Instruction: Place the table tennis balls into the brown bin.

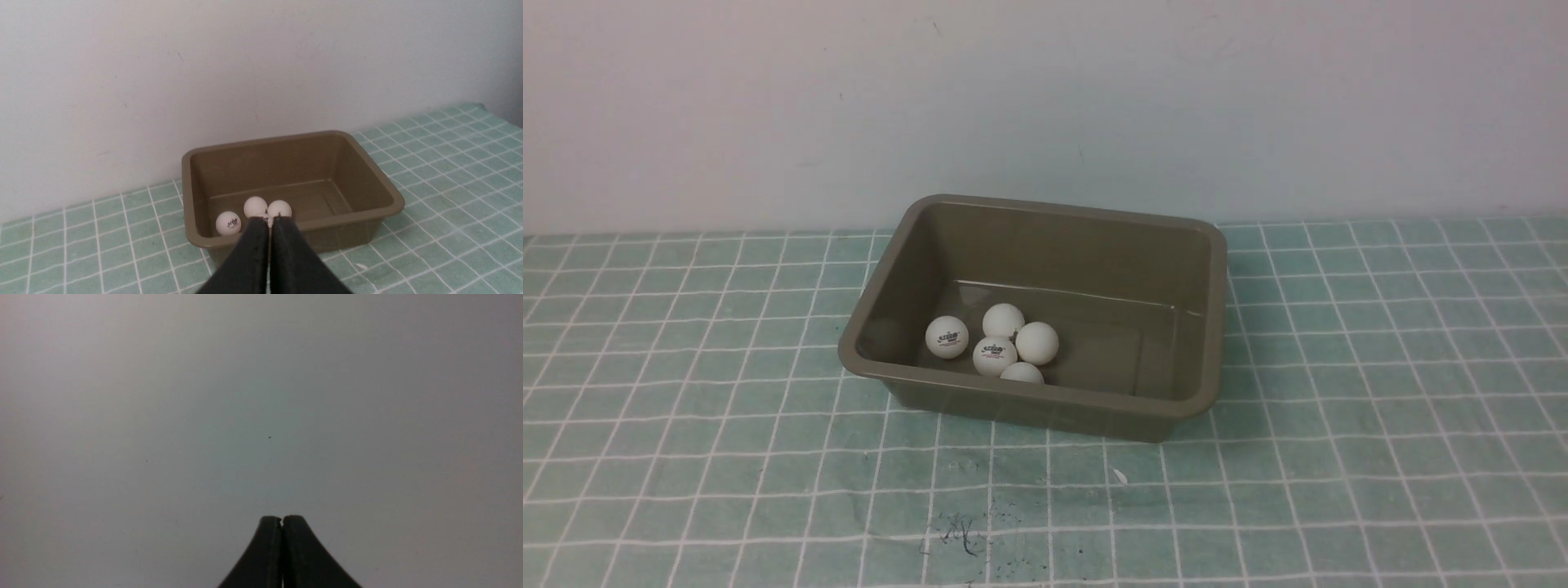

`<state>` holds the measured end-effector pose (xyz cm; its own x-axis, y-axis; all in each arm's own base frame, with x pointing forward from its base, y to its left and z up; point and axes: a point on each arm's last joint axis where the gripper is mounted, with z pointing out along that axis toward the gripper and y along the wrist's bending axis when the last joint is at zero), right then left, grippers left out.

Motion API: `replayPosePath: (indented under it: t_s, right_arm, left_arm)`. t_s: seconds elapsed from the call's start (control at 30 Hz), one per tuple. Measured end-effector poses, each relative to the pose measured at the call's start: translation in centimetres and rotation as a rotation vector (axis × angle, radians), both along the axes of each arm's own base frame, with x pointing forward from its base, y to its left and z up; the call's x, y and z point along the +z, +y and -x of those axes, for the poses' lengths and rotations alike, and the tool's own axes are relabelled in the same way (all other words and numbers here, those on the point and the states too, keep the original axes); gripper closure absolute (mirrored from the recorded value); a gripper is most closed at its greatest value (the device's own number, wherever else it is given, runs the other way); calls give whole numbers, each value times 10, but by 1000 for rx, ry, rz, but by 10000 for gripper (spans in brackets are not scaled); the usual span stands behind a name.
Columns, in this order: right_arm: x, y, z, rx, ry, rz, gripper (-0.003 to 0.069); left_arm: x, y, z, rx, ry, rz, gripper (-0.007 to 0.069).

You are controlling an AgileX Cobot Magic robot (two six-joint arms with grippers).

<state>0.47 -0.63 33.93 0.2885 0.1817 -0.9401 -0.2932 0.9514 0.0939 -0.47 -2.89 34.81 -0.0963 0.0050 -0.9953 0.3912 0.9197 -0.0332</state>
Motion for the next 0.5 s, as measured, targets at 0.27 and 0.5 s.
replayPosePath:
  t_s: [0.27, 0.5]
  right_arm:
    - [0, 0, 0, -1, 4, 1, 669]
    - [0, 0, 0, -3, 4, 2, 669]
  left_arm:
    - [-25, -1, 13, -26, -18, 18, 630]
    - [-32, -2, 12, -39, 31, -17, 630]
